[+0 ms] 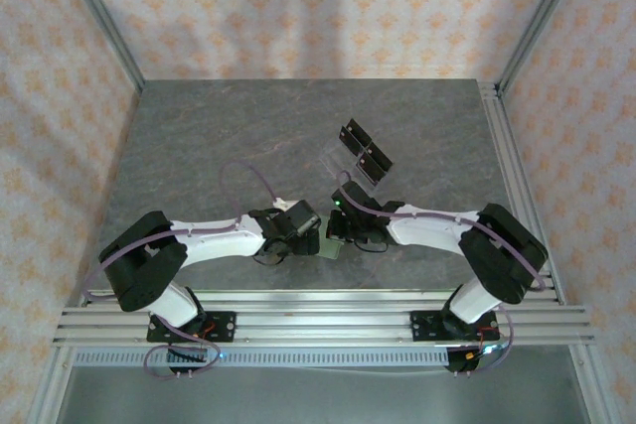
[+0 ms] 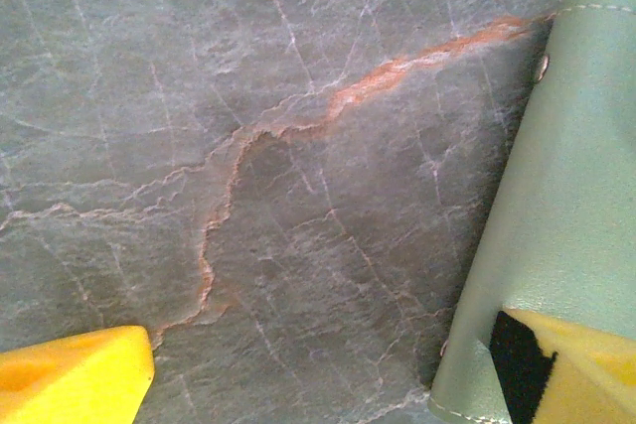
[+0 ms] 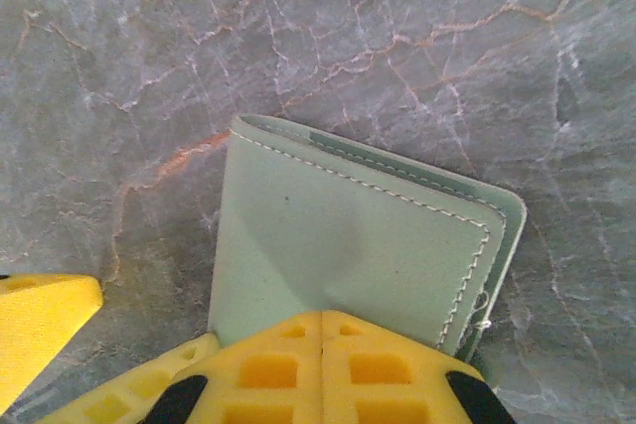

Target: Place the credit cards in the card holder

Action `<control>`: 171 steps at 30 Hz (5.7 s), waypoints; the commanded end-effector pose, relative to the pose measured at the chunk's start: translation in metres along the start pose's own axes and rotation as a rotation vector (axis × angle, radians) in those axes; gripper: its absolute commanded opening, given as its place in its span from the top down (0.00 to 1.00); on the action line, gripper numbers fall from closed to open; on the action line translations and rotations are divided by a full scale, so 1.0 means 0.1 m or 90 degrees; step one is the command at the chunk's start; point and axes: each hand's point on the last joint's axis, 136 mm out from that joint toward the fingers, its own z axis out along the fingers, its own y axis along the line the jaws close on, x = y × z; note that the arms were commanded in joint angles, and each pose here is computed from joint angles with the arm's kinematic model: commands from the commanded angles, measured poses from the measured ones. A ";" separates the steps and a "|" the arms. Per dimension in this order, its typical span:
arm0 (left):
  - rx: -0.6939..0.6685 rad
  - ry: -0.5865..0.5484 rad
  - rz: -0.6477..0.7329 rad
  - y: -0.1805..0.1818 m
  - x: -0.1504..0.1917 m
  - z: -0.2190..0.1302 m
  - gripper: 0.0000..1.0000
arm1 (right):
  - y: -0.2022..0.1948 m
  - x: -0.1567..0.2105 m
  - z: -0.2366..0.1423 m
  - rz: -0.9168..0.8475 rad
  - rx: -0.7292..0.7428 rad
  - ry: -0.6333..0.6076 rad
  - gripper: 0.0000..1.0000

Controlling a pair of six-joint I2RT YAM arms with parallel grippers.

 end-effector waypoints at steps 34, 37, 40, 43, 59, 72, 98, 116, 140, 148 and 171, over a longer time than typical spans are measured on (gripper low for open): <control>0.011 0.020 0.005 -0.07 0.08 0.15 0.09 | -0.16 0.06 0.15 -0.015 0.034 0.013 1.00; 0.009 0.020 0.004 -0.07 0.08 0.15 0.10 | -0.22 0.11 0.15 -0.023 0.049 0.015 1.00; 0.010 0.019 0.004 -0.08 0.07 0.15 0.09 | -0.28 0.19 0.16 -0.039 0.070 0.018 1.00; 0.008 0.019 0.004 -0.08 0.07 0.15 0.10 | -0.35 0.25 0.18 -0.054 0.093 0.017 1.00; 0.002 0.005 -0.005 -0.05 0.04 0.08 0.09 | -0.81 0.70 0.31 -0.148 0.211 0.007 1.00; -0.020 -0.093 -0.069 0.15 -0.27 -0.39 0.09 | -1.19 1.04 0.53 -0.172 0.264 0.015 1.00; -0.111 -0.136 -0.189 0.95 -0.35 -1.04 0.07 | -1.91 1.44 0.35 -0.239 0.486 0.077 1.00; -0.111 -0.138 -0.171 1.02 -0.36 -1.09 0.06 | -1.35 1.31 0.22 -0.247 0.469 0.062 0.77; -0.198 -0.312 -0.156 1.28 -1.45 -1.96 0.00 | 0.39 -1.16 -1.71 -0.161 0.169 -0.313 0.00; -0.419 -0.536 -0.075 1.82 -1.94 -2.48 0.00 | -0.86 -1.76 -2.54 -0.016 0.309 -0.492 0.00; -0.231 -0.525 -0.016 2.30 -2.08 -0.54 0.01 | -2.61 -1.99 -1.55 -0.038 0.387 -0.664 0.00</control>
